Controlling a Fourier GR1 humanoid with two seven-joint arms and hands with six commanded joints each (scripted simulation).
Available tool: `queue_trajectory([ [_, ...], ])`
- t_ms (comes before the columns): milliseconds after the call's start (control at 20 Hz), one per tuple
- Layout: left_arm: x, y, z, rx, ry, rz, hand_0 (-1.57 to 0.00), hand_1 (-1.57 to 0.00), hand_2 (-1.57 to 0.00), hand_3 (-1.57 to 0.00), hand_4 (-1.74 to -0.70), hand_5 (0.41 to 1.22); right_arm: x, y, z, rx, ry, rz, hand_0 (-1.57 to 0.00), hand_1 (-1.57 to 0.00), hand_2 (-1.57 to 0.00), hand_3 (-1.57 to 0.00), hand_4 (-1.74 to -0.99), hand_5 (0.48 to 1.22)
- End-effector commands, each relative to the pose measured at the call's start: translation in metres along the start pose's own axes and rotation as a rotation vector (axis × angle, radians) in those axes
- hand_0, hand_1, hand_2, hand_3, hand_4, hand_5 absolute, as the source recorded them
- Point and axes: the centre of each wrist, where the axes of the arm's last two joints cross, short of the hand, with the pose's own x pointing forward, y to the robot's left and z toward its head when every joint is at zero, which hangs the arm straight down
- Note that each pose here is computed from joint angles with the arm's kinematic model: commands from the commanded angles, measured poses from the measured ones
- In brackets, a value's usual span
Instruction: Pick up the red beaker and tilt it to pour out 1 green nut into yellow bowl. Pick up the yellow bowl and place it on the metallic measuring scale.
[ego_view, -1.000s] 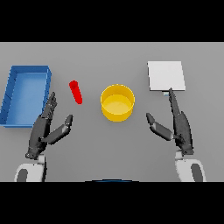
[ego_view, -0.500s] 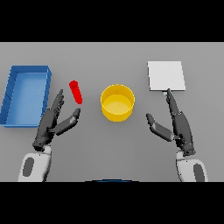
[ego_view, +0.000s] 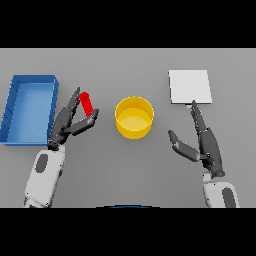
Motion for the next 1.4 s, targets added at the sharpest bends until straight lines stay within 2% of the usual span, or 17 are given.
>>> queue_trajectory([
  [0,0.004,0.002,-0.007,0.001,-0.005,-0.016,0.00,0.00,0.00,0.00,-1.20,0.651,0.001,-0.001,0.000,-0.005,0.004,-0.013,0.00,0.00,0.00,0.00,-1.222,0.627],
  [250,0.005,-0.007,-0.029,-0.002,0.018,-0.051,0.00,0.00,0.00,0.00,-1.20,0.664,-0.004,0.002,0.000,-0.001,0.034,-0.026,0.00,0.00,0.00,0.00,-1.233,0.634],
  [400,0.006,-0.006,-0.038,0.014,0.027,-0.050,0.00,0.00,0.00,0.00,-1.21,0.673,-0.002,-0.002,0.002,-0.014,0.012,-0.024,0.00,0.00,0.00,0.00,-1.240,0.639],
  [700,-0.006,-0.012,-0.051,0.037,-0.019,0.055,0.00,0.00,-0.01,0.00,-1.30,0.719,-0.002,0.002,0.001,-0.023,0.029,-0.024,0.00,0.00,0.00,0.00,-1.246,0.646],
  [750,-0.008,-0.016,-0.054,0.041,-0.008,0.066,0.00,-0.01,-0.05,-0.04,-1.33,0.738,-0.002,0.001,0.001,-0.017,0.029,-0.024,0.00,0.00,0.00,0.00,-1.244,0.644],
  [850,-0.011,-0.018,-0.056,0.058,-0.036,0.091,-0.21,-0.23,-0.29,-0.25,-1.40,0.787,-0.003,-0.002,-0.001,-0.025,0.028,-0.024,0.00,0.00,0.00,0.00,-1.240,0.645],
  [900,-0.011,-0.022,-0.058,0.072,-0.028,0.087,-0.38,-0.41,-0.46,-0.52,-1.41,0.874,0.000,-0.001,0.000,-0.024,0.020,-0.016,0.00,0.00,0.00,0.00,-1.236,0.647],
  [950,-0.011,-0.026,-0.058,0.098,-0.025,0.063,-0.55,-0.59,-0.66,-0.73,-1.47,0.943,-0.001,-0.003,0.000,-0.023,0.027,-0.018,0.00,0.00,0.00,0.00,-1.237,0.648],
  [1000,-0.012,-0.031,-0.058,0.107,-0.011,0.030,-0.76,-0.78,-0.84,-0.88,-1.52,0.999,-0.001,-0.003,0.000,-0.021,0.020,-0.023,0.00,0.00,0.00,0.00,-1.239,0.648],
  [1100,-0.009,-0.034,-0.060,0.094,-0.024,-0.023,-1.05,-1.07,-1.11,-1.06,-1.59,1.079,-0.003,-0.003,0.003,-0.027,0.024,-0.021,0.00,0.00,0.00,0.00,-1.239,0.648],
  [1150,-0.007,-0.036,-0.062,0.090,-0.027,-0.031,-1.15,-1.17,-1.20,-1.11,-1.62,1.107,-0.001,0.004,0.002,-0.018,0.014,-0.023,0.00,0.00,0.00,0.00,-1.241,0.650],
  [1200,-0.008,-0.033,-0.060,0.088,-0.033,-0.020,-1.24,-1.25,-1.27,-1.15,-1.64,1.130,-0.003,0.001,0.004,-0.013,0.015,-0.018,0.00,0.00,0.00,0.00,-1.242,0.650],
  [1350,-0.008,-0.032,-0.061,0.087,-0.036,-0.018,-1.40,-1.41,-1.42,-1.36,-1.54,1.174,-0.001,0.003,0.001,-0.012,0.017,-0.045,0.00,0.00,0.00,0.00,-1.255,0.644],
])
